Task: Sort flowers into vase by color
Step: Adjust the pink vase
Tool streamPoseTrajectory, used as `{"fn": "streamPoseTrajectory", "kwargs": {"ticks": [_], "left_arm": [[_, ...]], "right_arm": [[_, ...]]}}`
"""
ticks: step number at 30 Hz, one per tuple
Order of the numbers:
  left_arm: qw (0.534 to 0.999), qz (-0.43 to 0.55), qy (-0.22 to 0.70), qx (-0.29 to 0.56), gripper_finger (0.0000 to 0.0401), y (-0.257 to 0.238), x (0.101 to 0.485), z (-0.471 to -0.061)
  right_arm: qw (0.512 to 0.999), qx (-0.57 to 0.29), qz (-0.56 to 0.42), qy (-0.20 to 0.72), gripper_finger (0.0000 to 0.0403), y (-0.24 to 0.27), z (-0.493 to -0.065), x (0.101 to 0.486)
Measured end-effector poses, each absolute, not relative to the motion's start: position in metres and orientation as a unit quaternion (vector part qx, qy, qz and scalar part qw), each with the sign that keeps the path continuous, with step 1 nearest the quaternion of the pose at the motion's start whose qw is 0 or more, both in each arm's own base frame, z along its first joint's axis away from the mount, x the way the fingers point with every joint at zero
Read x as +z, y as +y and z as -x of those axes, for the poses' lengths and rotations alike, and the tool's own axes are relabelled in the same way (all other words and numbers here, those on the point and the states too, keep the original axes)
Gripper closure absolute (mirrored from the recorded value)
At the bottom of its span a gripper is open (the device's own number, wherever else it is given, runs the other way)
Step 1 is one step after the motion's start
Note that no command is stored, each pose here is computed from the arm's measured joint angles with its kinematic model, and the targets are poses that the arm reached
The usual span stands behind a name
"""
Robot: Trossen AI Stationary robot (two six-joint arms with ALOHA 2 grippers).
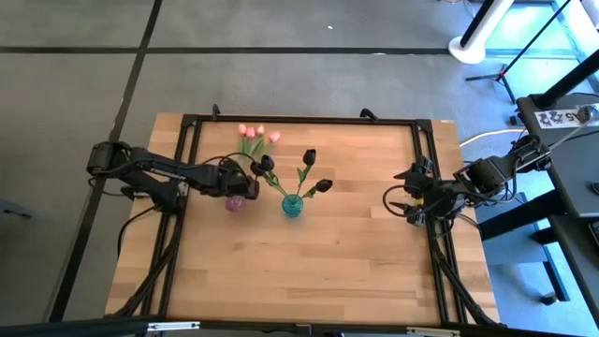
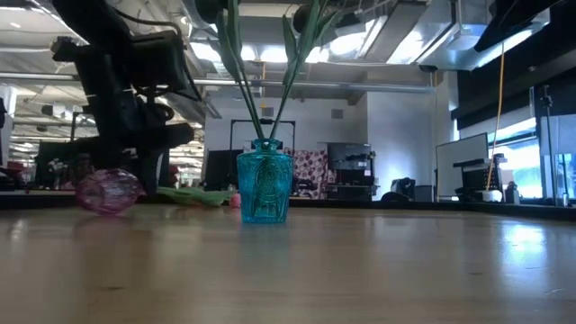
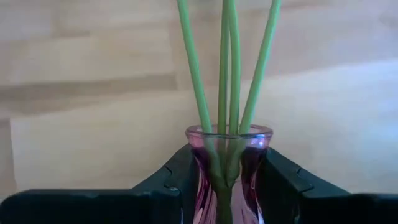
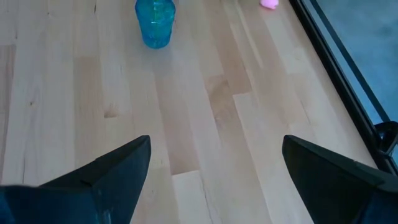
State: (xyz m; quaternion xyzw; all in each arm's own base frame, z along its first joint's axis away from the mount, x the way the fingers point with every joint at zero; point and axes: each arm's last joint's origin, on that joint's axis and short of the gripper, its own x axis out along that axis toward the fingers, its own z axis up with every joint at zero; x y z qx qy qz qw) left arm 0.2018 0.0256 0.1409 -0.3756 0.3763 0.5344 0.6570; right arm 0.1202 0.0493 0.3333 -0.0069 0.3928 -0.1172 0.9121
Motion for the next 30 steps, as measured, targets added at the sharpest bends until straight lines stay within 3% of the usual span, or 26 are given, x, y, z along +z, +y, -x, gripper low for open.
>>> {"fn": "streamPoseTrajectory", "kwargs": {"ticks": [10,20,30], "left_arm": [[0.694,0.34,0.307,0.556,0.0284,0.032,0.135,-0.216],[0.769,0.231,0.218,0.554,0.0284,-0.012,0.139,-0.216],[0.81,0.165,0.046,0.56,0.0285,-0.045,0.146,-0.195]], "right_arm": [[0.911,-0.114,-0.002,0.396,0.004,0.05,-0.12,0.333],[0.911,-0.119,-0.014,0.395,0.004,0.05,-0.12,0.333],[0.918,-0.121,-0.031,0.376,0.004,0.051,-0.123,0.335]]}}
